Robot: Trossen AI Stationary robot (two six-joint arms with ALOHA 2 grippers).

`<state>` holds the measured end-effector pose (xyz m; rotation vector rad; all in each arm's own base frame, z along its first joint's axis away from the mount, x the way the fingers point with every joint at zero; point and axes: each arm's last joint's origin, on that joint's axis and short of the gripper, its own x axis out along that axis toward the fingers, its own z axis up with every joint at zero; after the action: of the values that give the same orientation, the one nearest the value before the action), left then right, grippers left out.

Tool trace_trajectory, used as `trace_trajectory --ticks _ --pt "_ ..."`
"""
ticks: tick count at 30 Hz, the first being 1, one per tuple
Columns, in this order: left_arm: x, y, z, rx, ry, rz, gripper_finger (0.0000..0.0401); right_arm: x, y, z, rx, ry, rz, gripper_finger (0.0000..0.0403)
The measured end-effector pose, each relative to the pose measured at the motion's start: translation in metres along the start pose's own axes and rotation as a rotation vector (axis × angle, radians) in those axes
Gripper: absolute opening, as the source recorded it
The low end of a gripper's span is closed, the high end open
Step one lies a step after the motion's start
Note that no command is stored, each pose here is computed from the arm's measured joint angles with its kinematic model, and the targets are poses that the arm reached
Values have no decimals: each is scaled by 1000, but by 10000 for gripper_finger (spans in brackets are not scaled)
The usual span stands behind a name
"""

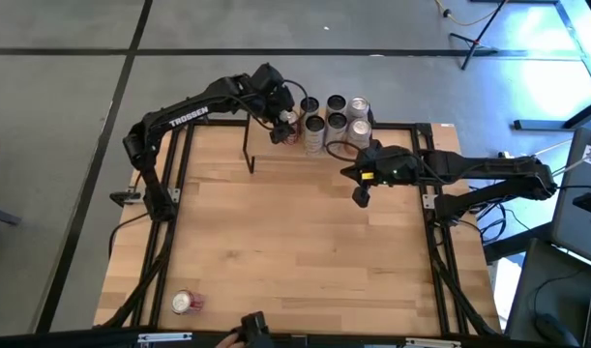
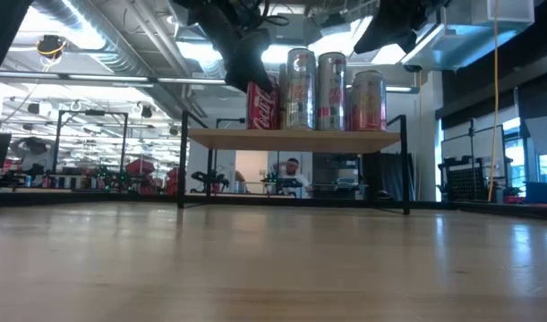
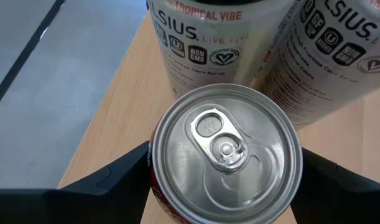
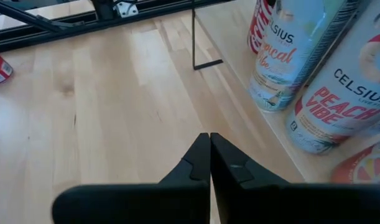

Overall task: Place canned beverage on shelf
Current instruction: Put the top red white soda can on the shelf

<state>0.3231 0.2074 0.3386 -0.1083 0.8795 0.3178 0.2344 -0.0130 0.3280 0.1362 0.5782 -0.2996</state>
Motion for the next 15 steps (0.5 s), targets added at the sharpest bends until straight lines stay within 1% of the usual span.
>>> trace_trajectory --ticks 3,8,10,15 --pt "0 0 0 -4 5 14 294 0 0 0 0 -2 -7 1" --pt "1 0 -1 -28 14 21 325 0 -3 -1 2 14 -18 1" --pt "4 0 -5 -32 49 18 337 1 -6 -2 15 35 -20 1" --pt "-1 0 -3 -29 27 34 352 2 -12 -2 35 46 0 1"
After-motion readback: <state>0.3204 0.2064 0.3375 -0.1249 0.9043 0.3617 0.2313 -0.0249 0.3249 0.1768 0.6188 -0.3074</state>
